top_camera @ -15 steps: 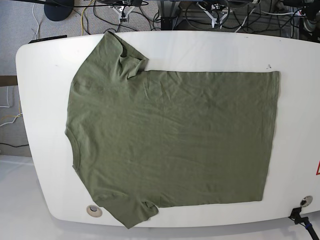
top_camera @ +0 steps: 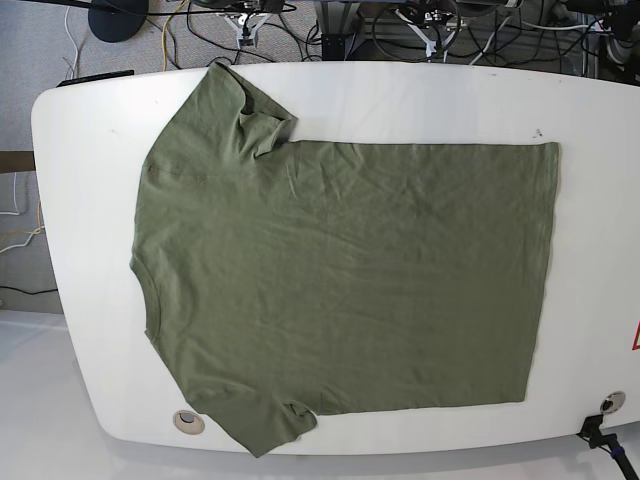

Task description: Fold the T-shirt properly

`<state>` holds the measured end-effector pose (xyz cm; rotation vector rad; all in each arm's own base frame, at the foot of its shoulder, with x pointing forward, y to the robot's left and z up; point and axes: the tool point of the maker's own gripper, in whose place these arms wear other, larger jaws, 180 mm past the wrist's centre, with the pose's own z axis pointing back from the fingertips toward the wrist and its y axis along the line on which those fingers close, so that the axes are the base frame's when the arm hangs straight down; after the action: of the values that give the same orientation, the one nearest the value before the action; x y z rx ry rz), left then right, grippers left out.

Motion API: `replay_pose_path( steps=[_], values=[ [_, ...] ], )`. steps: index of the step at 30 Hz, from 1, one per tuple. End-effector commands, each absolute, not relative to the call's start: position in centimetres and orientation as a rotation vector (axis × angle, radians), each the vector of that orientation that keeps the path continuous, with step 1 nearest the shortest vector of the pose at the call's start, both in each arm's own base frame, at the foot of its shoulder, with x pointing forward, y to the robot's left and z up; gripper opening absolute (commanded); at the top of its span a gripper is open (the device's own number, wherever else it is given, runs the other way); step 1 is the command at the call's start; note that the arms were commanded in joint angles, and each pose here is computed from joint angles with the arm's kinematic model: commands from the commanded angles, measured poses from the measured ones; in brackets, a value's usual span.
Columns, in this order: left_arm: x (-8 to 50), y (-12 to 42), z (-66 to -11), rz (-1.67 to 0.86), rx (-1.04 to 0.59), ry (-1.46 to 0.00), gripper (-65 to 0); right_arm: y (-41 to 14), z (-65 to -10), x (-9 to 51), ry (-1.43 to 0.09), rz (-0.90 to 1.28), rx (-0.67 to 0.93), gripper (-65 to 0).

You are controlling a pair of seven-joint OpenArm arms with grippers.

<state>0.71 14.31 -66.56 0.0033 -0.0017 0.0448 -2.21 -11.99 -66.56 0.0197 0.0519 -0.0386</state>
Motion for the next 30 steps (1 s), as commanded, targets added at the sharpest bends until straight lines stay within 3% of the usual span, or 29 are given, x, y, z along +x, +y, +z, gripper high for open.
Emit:
replay_pose_path(
  steps=[1,30],
  values=[
    [0.8,14.4,-66.5,0.051,0.001,0.000,-64.5,-12.2,-66.6,-2.4,0.057,-0.037,0.014,-64.7],
    [-0.5,14.7,-66.5,0.043,0.019,0.002,-64.9,-12.0,-66.5,-3.9,0.083,-0.053,0.031,-64.2]
  ],
)
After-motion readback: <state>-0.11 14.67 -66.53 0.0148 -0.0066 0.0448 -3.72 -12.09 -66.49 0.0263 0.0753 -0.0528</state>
